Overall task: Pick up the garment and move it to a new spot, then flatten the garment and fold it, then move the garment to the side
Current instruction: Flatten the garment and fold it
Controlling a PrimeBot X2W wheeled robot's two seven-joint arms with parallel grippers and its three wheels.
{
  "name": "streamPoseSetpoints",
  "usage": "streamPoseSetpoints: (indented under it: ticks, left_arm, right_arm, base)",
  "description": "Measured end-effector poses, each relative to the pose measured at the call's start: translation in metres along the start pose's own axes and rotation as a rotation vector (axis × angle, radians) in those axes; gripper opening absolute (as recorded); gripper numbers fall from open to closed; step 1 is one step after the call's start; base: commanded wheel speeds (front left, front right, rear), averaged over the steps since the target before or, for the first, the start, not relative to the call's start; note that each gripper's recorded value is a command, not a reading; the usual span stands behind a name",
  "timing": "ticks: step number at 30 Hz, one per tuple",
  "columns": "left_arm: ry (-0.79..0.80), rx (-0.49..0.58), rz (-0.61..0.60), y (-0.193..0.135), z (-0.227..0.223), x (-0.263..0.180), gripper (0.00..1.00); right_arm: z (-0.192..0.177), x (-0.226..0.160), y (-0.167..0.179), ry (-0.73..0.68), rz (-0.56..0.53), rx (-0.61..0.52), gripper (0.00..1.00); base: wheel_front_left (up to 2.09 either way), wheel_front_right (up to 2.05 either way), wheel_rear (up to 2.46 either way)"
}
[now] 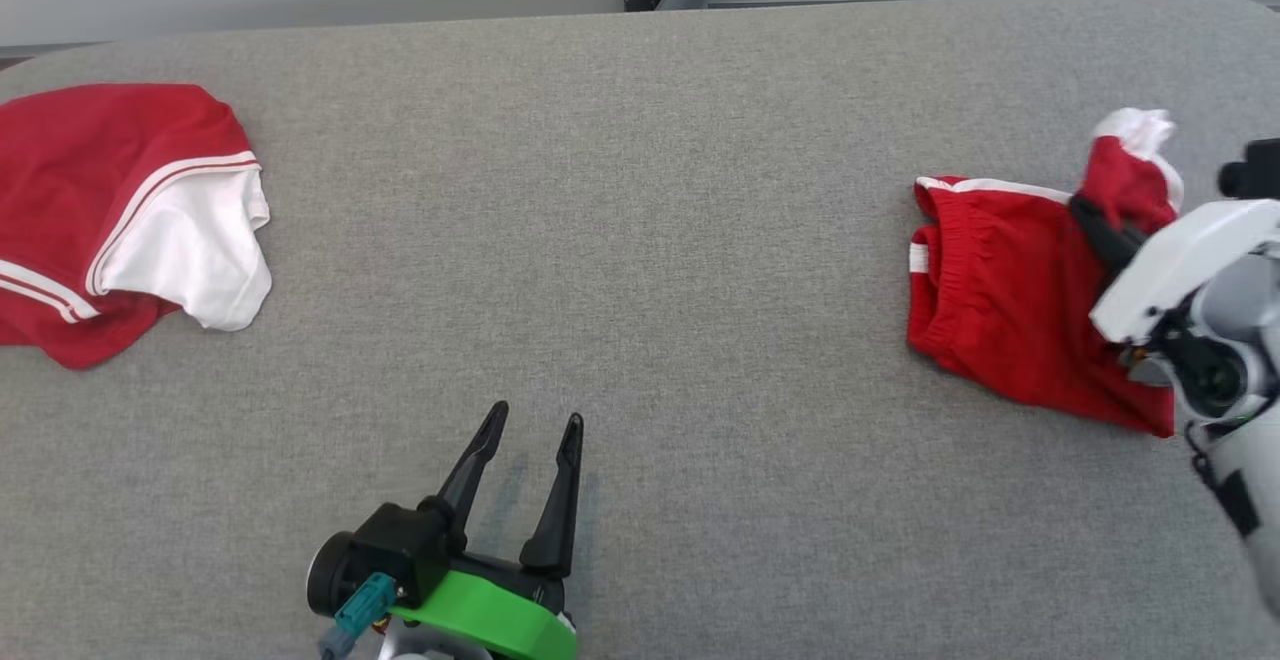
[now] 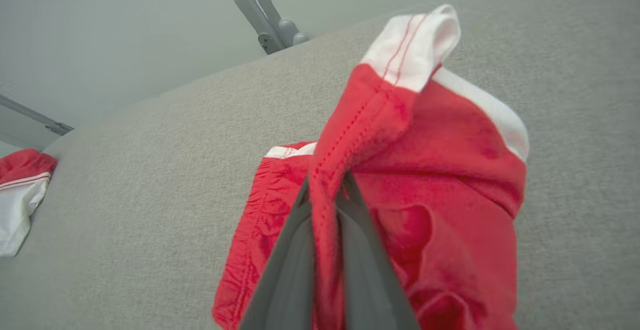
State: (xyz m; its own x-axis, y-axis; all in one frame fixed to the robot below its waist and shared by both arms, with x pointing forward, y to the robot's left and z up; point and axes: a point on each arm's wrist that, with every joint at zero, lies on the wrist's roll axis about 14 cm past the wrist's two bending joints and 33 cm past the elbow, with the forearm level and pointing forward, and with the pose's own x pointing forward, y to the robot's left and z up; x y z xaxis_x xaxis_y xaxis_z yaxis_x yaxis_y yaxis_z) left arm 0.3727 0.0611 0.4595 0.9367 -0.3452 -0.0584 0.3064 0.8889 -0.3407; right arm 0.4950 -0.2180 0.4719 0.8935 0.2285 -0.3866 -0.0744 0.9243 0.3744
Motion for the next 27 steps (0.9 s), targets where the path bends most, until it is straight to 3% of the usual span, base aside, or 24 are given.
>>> streamPoseSetpoints:
  ticks: [5,13,14,15,21,27]
  left_arm:
    - [0.017,0.007,-0.015,-0.002,-0.005,0.003,1.0]
    - [0.032,0.019,0.002,0.005,-0.009,0.001,1.0]
    - [0.033,0.018,0.004,0.005,-0.009,0.001,1.0]
    - [0.033,0.017,0.005,0.006,-0.01,0.0,1.0]
    - [0.03,0.006,0.008,0.004,-0.009,-0.001,1.0]
    - [-0.001,-0.007,0.031,0.007,0.0,-0.006,1.0]
  right_arm:
    - [-0.026,0.021,0.055,0.024,0.081,0.011,0.0]
    - [-0.035,0.035,0.075,0.039,0.071,-0.062,0.0]
    - [-0.036,0.036,0.077,0.039,0.073,-0.08,0.22]
    - [-0.037,0.037,0.08,0.042,0.077,-0.092,1.0]
    - [-0.032,0.031,0.101,-0.003,0.13,-0.168,1.0]
    - [-0.002,-0.002,0.105,-0.198,0.17,-0.304,1.0]
  base:
    - [0.0,0.0,0.0]
    - [0.0,0.0,0.0]
    - [0.0,0.0,0.0]
    - [0.0,0.0,0.0]
    - [0.0,0.0,0.0]
    - [0.0,0.0,0.0]
